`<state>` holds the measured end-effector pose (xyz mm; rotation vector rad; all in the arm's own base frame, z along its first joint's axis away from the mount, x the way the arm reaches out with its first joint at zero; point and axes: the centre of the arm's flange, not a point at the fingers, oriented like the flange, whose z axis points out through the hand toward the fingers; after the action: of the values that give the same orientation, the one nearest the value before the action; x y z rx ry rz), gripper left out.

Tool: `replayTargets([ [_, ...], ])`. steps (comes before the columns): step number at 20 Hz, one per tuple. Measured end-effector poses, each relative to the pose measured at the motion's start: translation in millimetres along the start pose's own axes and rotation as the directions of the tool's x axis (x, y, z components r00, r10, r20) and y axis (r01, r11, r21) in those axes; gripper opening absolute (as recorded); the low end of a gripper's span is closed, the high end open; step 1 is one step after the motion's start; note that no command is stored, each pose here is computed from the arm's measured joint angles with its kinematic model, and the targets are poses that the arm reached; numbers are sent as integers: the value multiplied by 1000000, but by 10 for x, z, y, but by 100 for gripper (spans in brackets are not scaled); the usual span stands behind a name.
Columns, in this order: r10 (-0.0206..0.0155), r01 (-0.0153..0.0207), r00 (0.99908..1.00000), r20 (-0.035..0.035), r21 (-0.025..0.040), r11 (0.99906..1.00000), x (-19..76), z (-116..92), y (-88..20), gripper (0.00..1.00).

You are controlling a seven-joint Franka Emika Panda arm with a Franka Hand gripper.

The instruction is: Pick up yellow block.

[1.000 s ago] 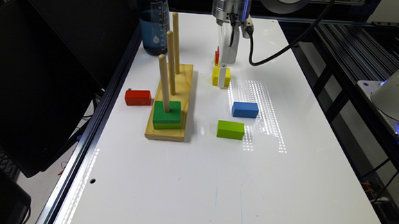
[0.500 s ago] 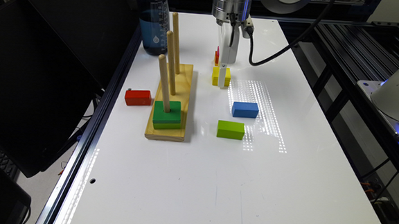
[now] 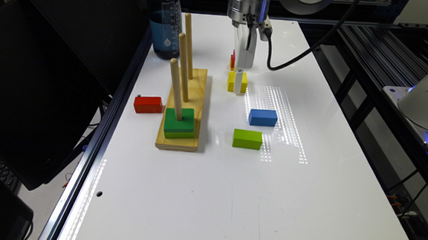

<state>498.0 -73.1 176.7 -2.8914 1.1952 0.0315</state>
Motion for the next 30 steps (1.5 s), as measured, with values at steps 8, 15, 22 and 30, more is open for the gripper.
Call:
replayTargets([
  [8, -304, 314, 999988, -4876, 2082, 999998, 7, -34, -4, 0],
  [15, -2079, 2097, 999923, -12211, 1470, 999997, 4, -144, -7, 0],
  [22, -2978, 2893, 999841, -17572, -4855, 999984, -3, -364, -20, 0],
  [30, 1486, -1835, 999590, -28588, -12173, 999924, -30, -810, -32, 0],
])
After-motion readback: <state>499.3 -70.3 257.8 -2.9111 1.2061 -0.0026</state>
